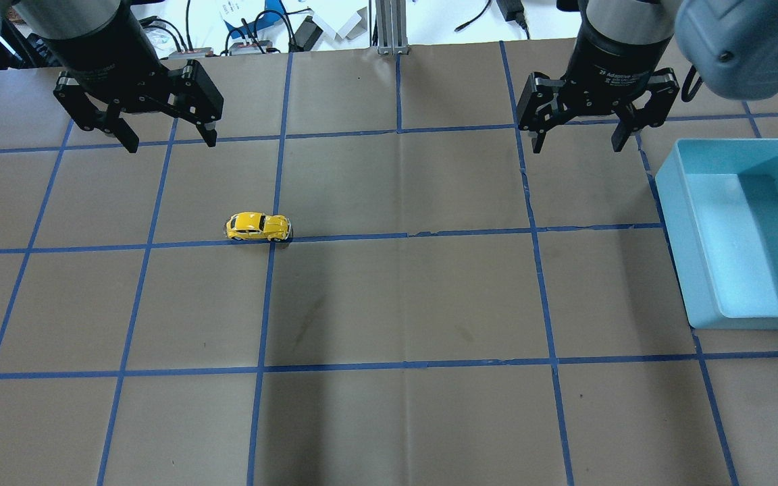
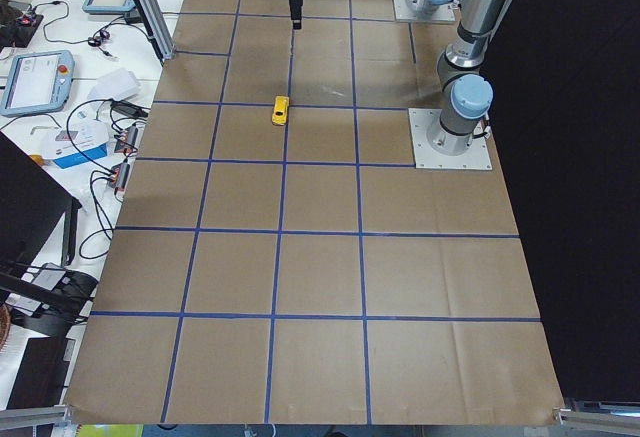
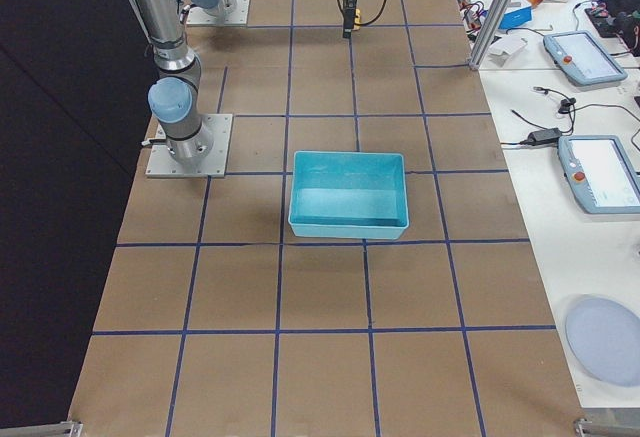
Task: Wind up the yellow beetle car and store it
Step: 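Move the left gripper toward the yellow toy beetle car, then lower the open left gripper over the yellow car and close on it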
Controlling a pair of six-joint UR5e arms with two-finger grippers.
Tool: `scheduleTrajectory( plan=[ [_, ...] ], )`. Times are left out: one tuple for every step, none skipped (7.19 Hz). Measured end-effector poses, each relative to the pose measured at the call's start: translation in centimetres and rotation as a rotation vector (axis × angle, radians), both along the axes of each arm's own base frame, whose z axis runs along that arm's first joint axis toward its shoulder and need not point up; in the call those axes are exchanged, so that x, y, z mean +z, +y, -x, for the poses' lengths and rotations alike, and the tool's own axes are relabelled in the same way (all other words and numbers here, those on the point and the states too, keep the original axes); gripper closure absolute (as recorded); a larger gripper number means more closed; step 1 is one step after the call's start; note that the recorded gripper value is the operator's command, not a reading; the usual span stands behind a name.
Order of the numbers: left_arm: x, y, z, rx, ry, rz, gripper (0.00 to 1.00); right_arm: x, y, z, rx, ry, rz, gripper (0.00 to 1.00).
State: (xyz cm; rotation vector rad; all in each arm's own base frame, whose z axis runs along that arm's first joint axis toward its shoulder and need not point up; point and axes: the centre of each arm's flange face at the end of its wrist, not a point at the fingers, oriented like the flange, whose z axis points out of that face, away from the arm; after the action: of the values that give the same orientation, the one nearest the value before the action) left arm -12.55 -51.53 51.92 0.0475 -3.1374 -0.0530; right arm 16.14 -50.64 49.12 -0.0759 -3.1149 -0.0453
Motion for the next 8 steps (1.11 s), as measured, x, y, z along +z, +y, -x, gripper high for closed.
scheduleTrajectory(
  plan=[
    [0.0, -0.1, 0.0, 0.000, 0.001, 0.000, 0.00, 0.0, 0.0, 0.0, 0.001, 0.000, 0.000, 0.00],
    [-0.2, -0.2, 0.0, 0.001, 0.005, -0.003, 0.00, 0.0, 0.0, 0.0, 0.001, 0.000, 0.000, 0.00],
    [-0.9, -0.4, 0.0, -0.001, 0.008, -0.017, 0.00, 0.0, 0.0, 0.0, 0.001, 0.000, 0.001, 0.00],
    [-2.4, -0.8, 0.0, -0.010, 0.010, -0.042, 0.00, 0.0, 0.0, 0.0, 0.001, 0.000, 0.002, 0.00],
    [-3.7, -1.5, 0.0, -0.028, 0.012, -0.058, 0.00, 0.1, 0.0, 0.0, 0.001, 0.000, 0.002, 0.00],
    [-5.3, -2.3, 0.0, -0.074, 0.015, -0.068, 0.00, 0.1, 0.0, 0.0, 0.001, 0.000, 0.002, 0.00],
    [-7.3, -3.5, -0.1, -0.153, 0.020, -0.072, 0.00, 0.1, 0.0, 0.0, 0.001, 0.000, 0.002, 0.00],
    [-9.7, -4.8, -0.1, -0.227, 0.026, -0.080, 0.00, 0.1, 0.0, 0.0, 0.001, 0.000, 0.002, 0.00]
  ],
)
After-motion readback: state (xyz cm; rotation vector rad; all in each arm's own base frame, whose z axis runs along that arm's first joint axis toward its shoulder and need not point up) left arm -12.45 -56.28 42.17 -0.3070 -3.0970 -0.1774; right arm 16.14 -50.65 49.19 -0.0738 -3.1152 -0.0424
